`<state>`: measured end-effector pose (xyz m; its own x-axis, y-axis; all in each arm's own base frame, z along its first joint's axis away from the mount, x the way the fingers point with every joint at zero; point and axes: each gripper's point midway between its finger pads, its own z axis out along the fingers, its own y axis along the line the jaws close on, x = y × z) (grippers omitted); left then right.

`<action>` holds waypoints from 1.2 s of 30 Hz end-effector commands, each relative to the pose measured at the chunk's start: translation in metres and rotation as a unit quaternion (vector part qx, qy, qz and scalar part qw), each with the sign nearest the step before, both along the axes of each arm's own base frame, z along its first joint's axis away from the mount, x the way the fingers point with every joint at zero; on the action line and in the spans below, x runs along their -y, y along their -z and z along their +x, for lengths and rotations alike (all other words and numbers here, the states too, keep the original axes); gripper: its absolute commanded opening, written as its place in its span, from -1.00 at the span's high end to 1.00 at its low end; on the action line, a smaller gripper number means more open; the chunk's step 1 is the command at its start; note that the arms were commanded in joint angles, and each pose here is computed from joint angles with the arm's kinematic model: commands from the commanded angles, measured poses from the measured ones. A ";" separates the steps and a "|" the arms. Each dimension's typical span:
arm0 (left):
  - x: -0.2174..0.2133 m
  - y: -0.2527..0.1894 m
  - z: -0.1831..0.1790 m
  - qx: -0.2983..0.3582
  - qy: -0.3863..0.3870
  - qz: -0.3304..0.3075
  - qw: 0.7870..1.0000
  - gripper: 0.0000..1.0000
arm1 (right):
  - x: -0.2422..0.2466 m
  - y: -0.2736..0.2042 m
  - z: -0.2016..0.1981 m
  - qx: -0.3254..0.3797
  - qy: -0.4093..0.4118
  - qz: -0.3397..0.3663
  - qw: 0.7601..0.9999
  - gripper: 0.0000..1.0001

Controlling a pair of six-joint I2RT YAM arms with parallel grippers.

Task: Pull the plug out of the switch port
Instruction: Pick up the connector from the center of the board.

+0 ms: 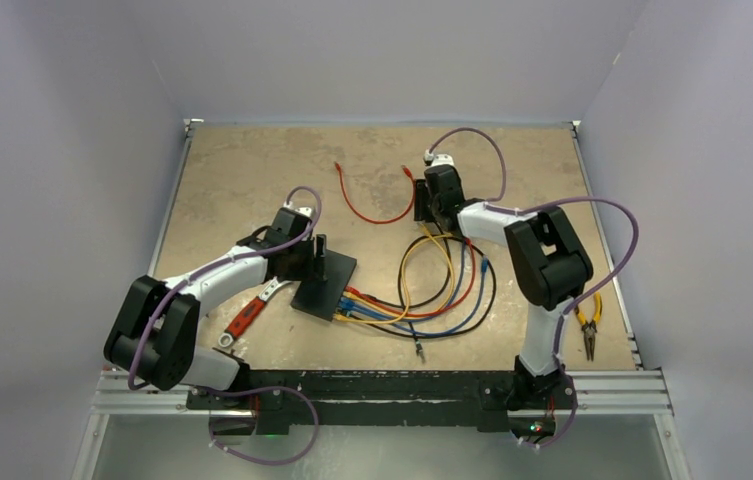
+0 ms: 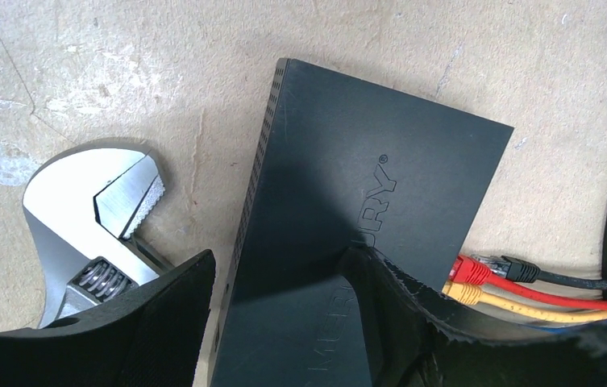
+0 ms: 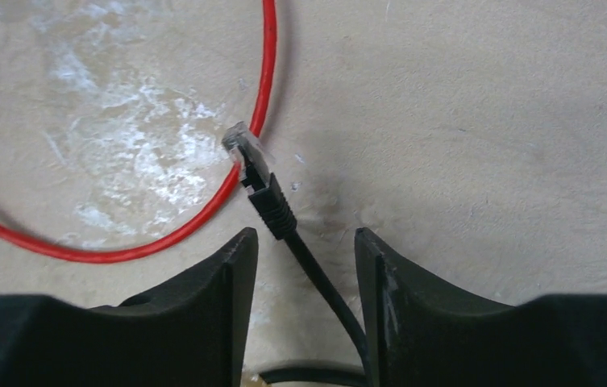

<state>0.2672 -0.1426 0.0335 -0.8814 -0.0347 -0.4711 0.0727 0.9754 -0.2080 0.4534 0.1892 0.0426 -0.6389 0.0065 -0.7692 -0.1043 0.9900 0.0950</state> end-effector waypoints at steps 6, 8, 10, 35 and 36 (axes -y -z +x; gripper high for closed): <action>0.003 0.010 -0.011 -0.024 0.025 0.006 0.999 -0.25 | 0.009 -0.021 0.035 0.041 0.023 -0.035 0.998 0.51; 0.004 0.010 -0.012 -0.025 0.027 0.006 0.999 -0.25 | 0.012 -0.029 0.039 0.050 0.028 -0.035 0.998 0.65; 0.005 0.010 -0.013 -0.026 0.029 0.005 0.999 -0.25 | 0.017 -0.038 0.042 0.058 0.037 -0.037 0.997 0.79; 0.008 0.018 -0.018 -0.036 0.037 0.013 0.999 -0.25 | 0.091 -0.218 0.050 0.211 0.146 -0.027 0.966 1.00; 0.008 0.018 -0.019 -0.036 0.038 0.013 0.999 -0.25 | 0.090 -0.225 0.049 0.217 0.145 -0.022 0.965 1.00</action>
